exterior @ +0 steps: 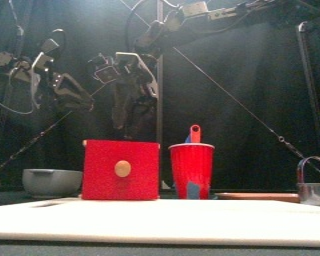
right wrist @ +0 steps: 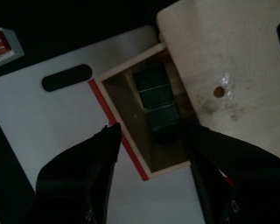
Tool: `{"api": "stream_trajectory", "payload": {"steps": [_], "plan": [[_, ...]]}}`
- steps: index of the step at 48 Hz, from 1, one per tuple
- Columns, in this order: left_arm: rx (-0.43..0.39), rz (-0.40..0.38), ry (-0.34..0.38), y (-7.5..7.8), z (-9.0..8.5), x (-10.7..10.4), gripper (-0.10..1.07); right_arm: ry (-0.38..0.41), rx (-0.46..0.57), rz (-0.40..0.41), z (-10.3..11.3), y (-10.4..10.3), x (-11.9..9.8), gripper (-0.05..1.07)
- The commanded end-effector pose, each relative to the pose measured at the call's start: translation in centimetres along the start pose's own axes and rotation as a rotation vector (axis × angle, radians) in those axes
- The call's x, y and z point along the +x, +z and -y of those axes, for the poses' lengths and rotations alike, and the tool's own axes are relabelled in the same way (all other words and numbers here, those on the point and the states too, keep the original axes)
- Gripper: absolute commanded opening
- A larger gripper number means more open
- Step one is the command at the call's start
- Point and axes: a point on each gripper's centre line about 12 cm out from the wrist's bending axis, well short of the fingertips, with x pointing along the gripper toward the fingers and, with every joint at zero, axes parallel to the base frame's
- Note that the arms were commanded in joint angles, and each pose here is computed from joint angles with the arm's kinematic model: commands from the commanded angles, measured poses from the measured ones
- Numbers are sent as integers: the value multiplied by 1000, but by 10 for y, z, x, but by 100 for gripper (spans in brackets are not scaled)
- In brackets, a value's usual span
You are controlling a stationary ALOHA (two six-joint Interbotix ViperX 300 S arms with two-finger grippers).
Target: Close drawer
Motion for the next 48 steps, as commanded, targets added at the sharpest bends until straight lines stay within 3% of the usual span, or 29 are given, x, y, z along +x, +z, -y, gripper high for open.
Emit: {"api": "stream_trajectory", "payload": {"steps": [1, 11, 21, 34, 48], "plan": [[0, 15, 0, 5, 0, 1, 69, 17, 1, 99, -1, 4, -39, 87], [2, 16, -5, 5, 2, 2, 69, 48, 27, 182, 1, -21, -58, 87], [4, 17, -9, 6, 3, 2, 69, 54, 45, 277, 10, -60, -68, 86], [7, 27, -16, 10, 5, 3, 69, 73, 44, 514, 15, -103, -90, 86], [7, 19, -45, 10, 12, 4, 69, 85, 65, 624, 25, -150, -96, 86]]}}
